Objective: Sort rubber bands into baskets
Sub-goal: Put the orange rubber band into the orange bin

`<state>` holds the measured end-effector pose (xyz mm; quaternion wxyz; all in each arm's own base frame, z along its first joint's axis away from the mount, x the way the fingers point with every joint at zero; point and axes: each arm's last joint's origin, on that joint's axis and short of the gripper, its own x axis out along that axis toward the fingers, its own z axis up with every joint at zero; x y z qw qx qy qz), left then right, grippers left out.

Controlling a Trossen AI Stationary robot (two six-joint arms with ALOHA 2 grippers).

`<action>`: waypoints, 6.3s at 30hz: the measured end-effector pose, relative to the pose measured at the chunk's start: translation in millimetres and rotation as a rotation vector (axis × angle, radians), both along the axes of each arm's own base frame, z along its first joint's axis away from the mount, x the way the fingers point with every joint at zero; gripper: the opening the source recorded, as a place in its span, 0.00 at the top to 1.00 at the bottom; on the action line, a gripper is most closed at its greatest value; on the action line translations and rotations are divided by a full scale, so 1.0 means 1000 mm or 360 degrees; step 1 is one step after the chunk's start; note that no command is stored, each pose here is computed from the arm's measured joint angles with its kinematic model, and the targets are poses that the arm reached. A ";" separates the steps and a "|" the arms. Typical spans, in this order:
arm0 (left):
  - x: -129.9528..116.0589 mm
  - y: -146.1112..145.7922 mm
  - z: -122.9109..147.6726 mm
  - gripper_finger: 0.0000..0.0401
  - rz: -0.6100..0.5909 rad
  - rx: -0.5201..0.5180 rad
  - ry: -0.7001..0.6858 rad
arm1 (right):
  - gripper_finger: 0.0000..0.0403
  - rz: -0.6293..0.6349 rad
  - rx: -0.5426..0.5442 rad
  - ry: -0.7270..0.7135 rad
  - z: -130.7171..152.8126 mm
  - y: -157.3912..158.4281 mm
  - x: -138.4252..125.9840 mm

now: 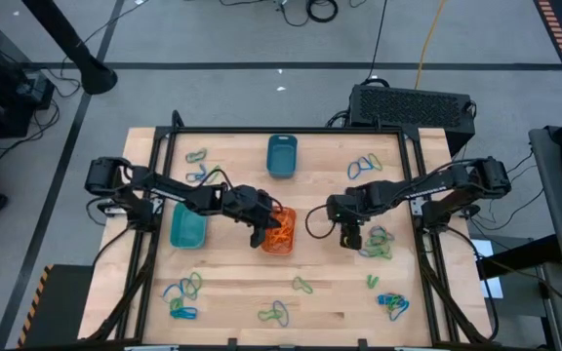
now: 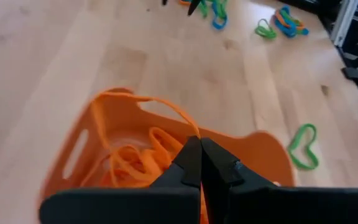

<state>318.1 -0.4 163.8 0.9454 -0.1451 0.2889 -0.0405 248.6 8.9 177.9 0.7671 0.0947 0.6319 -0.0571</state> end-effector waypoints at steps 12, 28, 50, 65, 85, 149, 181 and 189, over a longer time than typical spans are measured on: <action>0.000 0.006 0.000 1.00 -0.0032 0.0109 -0.0013 | 0.64 -0.0396 -0.0027 0.0654 0.005 0.001 -0.043; 0.000 0.007 0.000 0.98 -0.0053 0.0134 -0.0018 | 0.64 -0.0381 -0.0046 0.0791 -0.026 -0.001 -0.067; -0.002 0.008 0.010 0.57 0.0053 0.0218 -0.0072 | 0.91 -0.0321 -0.0029 0.0751 -0.042 -0.001 -0.073; -0.004 0.008 0.017 0.57 0.0033 0.0256 -0.0101 | 0.72 -0.0382 -0.0003 0.0763 -0.041 0.000 -0.074; -0.005 0.009 0.015 0.57 0.0035 0.0303 -0.0068 | 0.78 -0.0434 -0.0048 0.0757 -0.033 -0.001 -0.069; 0.009 -0.018 0.033 0.57 0.0201 -0.0387 -0.0441 | 1.00 0.0083 -0.0181 -0.0912 0.082 0.040 0.054; 0.049 -0.025 0.008 0.57 0.0081 -0.0469 -0.0533 | 1.00 0.0010 -0.0211 -0.0848 0.079 0.024 0.053; 0.049 -0.024 0.008 0.69 0.0048 -0.0439 -0.0531 | 1.00 0.0032 -0.0222 -0.0841 0.079 0.024 0.053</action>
